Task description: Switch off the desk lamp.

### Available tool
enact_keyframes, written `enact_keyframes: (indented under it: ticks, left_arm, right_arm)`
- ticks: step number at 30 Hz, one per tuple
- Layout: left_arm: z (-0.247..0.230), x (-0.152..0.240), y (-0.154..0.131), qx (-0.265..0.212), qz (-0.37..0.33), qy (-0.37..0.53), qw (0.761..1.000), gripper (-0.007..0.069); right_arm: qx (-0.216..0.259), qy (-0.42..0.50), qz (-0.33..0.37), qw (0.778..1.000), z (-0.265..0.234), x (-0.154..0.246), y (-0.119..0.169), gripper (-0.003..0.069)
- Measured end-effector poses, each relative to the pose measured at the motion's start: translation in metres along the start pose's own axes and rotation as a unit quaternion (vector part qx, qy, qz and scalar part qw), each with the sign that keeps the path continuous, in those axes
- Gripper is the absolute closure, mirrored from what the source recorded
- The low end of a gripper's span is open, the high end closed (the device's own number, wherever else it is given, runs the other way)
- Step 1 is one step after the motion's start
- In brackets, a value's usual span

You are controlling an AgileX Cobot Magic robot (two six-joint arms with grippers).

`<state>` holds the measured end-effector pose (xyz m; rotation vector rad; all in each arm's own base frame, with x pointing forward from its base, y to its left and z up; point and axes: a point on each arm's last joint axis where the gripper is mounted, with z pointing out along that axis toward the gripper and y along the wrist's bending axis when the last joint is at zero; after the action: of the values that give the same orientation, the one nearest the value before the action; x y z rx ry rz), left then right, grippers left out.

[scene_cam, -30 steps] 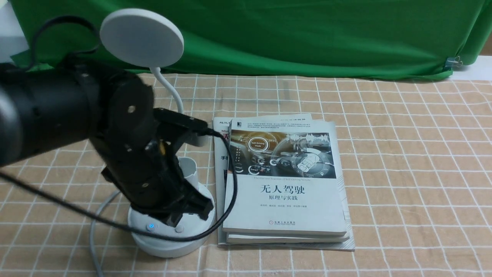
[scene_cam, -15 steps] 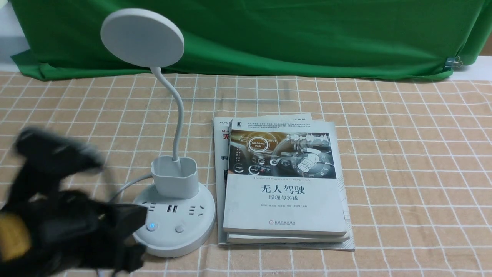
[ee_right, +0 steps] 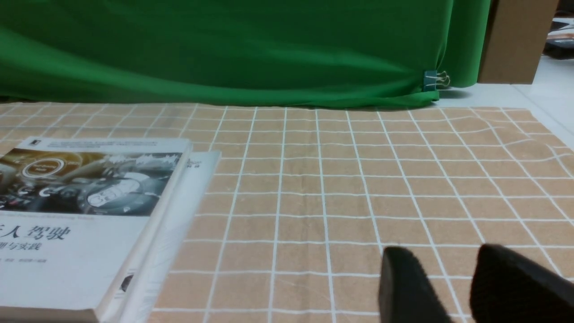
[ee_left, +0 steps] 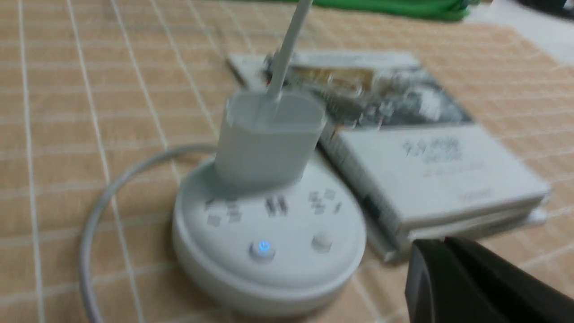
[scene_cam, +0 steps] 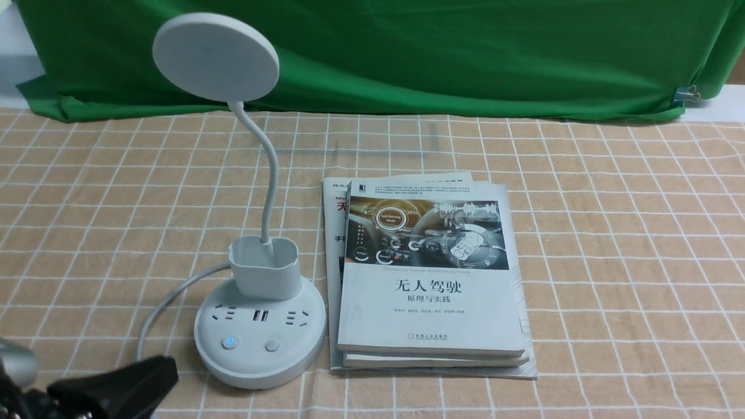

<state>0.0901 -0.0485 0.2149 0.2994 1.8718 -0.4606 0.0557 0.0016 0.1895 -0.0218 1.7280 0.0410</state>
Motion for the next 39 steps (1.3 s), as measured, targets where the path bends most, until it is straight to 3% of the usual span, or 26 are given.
enact_keyframes:
  ticks: [8, 17, 22, 26, 30, 39]
  left_arm:
    - [0.001, 0.021, 0.004, -0.005, 0.001, 0.033, 0.999, 0.062]
    - [-0.005, 0.024, 0.007, -0.017, 0.012, 0.013, 1.0, 0.062]
    - [-0.018, 0.029, 0.018, -0.077, 0.001, -0.042, 0.996, 0.062]
    - [-0.031, 0.026, 0.027, -0.152, -0.014, -0.103, 0.983, 0.062]
    - [-0.039, 0.03, 0.032, -0.208, -0.029, -0.108, 0.972, 0.062]
    - [-0.042, 0.04, 0.031, -0.224, -0.042, -0.079, 0.971, 0.062]
  right_arm:
    - [0.0, 0.0, 0.0, 1.0, 0.0, 0.0, 0.0, 0.0417]
    - [0.0, 0.0, 0.0, 1.0, 0.0, 0.0, 0.0, 0.0417]
    - [0.0, 0.0, 0.0, 1.0, 0.0, 0.0, 0.0, 0.0417]
    - [0.0, 0.0, 0.0, 1.0, 0.0, 0.0, 0.0, 0.0417]
    - [0.0, 0.0, 0.0, 1.0, 0.0, 0.0, 0.0, 0.0417]
    - [0.0, 0.0, 0.0, 1.0, 0.0, 0.0, 0.0, 0.0417]
